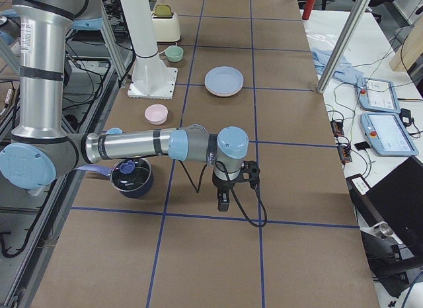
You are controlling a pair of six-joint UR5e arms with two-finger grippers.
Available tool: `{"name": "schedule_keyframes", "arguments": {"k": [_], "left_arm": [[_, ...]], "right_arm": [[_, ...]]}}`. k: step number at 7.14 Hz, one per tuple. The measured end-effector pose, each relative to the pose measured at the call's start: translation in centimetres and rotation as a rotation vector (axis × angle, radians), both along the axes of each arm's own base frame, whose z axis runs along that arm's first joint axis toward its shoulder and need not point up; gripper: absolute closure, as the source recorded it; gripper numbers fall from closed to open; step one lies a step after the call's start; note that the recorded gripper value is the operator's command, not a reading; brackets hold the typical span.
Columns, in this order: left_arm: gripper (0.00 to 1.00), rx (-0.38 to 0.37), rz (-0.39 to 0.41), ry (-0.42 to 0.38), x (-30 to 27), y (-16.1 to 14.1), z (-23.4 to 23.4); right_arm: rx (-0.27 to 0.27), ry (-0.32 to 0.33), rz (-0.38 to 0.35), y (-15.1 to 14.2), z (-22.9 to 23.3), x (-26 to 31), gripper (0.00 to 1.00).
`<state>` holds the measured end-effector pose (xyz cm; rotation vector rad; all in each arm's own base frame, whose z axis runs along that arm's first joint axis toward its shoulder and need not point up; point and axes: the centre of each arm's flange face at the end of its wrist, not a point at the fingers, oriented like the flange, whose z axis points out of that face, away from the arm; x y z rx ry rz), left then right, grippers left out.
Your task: Stack three plates with pink and blue
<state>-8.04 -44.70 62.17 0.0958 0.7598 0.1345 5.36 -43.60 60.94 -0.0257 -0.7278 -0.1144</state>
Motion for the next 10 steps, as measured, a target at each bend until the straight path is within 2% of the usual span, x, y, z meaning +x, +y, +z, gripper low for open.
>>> {"name": "schedule_keyframes", "arguments": {"k": [10], "left_arm": [[0.0,-0.025,0.001,-0.001,0.0,0.7,1.2]], "right_arm": [[0.009,-0.006,0.001,-0.1,-0.5,0.0,0.0]]}}
